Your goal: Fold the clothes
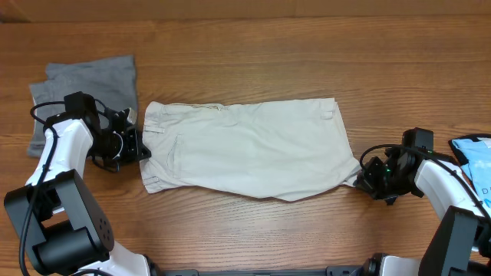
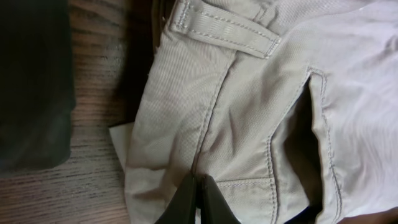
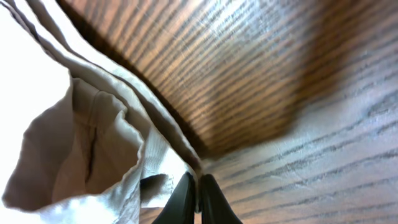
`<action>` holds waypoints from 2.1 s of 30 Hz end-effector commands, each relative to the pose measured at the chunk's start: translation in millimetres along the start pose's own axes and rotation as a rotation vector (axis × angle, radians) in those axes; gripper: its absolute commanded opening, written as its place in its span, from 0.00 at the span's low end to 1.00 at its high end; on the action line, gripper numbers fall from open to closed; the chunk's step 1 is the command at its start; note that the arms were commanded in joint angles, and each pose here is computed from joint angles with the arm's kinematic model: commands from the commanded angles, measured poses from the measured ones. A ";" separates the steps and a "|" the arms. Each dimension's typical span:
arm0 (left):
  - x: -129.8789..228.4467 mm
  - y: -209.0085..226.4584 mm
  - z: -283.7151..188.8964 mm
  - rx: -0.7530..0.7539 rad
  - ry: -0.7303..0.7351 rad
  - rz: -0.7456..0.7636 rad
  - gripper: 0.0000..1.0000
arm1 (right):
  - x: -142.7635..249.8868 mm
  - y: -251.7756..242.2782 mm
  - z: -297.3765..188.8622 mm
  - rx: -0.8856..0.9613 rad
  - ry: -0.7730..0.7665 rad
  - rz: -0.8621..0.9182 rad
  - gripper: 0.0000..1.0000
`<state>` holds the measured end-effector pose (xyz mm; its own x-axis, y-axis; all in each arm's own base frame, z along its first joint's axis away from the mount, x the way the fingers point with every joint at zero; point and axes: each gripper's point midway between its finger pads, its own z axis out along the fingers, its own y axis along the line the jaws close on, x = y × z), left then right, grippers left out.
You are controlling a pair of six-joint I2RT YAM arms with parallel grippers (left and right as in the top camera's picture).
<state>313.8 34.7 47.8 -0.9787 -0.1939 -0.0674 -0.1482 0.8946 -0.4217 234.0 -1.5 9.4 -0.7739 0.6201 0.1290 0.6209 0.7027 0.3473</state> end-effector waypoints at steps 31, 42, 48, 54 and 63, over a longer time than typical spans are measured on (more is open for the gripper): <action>-12.2 4.2 -10.3 -0.047 -0.048 0.000 0.61 | -49.1 23.1 -39.1 -0.063 -0.154 -0.001 0.42; -15.4 -9.5 -7.1 -0.006 -0.055 0.029 0.68 | -45.3 70.6 -49.4 -0.309 -0.126 -0.166 0.66; -18.6 -17.1 -3.9 -0.003 -0.061 0.059 0.68 | -36.5 71.9 -29.4 -0.240 -0.114 -0.218 0.57; -17.5 -16.0 -4.1 -0.006 -0.057 0.055 0.62 | -45.3 51.7 -32.9 -0.111 -0.138 -0.145 0.04; -22.9 -15.1 -5.0 -0.005 -0.079 0.062 0.60 | -44.4 22.6 -65.1 -0.027 -0.109 0.013 0.04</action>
<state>327.3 26.4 47.8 -0.9786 -0.1732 -0.1113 -0.1143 0.9069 -0.4056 275.1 -26.2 66.3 -0.7632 0.6434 0.0602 0.6067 0.6813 0.4097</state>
